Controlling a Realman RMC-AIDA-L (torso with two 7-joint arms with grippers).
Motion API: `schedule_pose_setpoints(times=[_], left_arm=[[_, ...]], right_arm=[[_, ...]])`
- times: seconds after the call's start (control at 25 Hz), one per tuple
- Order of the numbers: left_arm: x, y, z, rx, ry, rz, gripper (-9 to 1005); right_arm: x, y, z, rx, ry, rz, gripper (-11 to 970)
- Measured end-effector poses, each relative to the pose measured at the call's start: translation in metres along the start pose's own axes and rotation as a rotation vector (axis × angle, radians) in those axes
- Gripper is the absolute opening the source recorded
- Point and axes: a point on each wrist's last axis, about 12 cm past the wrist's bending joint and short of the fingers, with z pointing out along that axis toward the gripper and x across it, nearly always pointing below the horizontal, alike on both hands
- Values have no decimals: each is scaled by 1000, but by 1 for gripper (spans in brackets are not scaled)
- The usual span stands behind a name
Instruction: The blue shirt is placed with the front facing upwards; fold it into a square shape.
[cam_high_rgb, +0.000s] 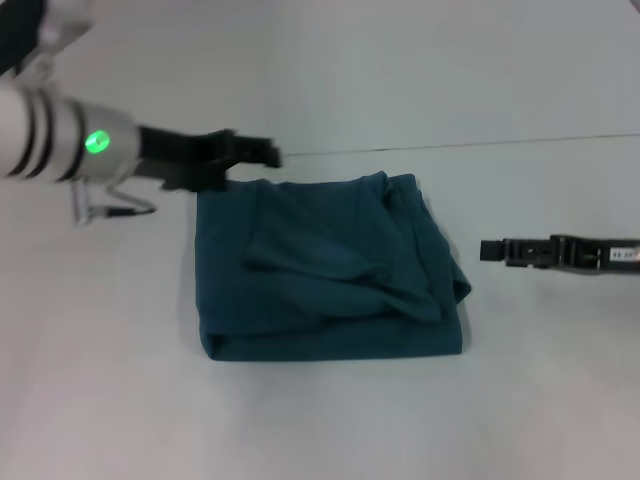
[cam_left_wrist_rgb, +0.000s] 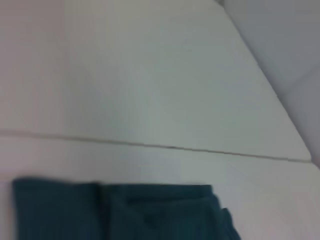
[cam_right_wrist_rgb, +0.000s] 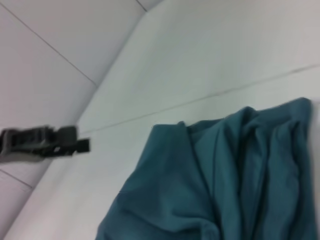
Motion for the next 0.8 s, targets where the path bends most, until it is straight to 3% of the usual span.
schedule_pose_setpoints(times=[0.12, 0.28, 0.44, 0.6, 0.8], left_arm=[[15, 31, -13, 12, -21, -111, 880], [34, 65, -28, 13, -42, -221, 876], [53, 86, -39, 13, -43, -284, 874], [66, 94, -41, 12, -16, -303, 875], [75, 96, -30, -9, 26, -292, 874]], right_arm=[[-24, 2, -5, 38, 24, 30, 768], [-62, 9, -10, 70, -2, 80, 768], [-95, 17, -18, 102, -28, 112, 768], [-117, 24, -23, 145, -38, 132, 769], [-123, 27, -27, 164, -45, 165, 767]])
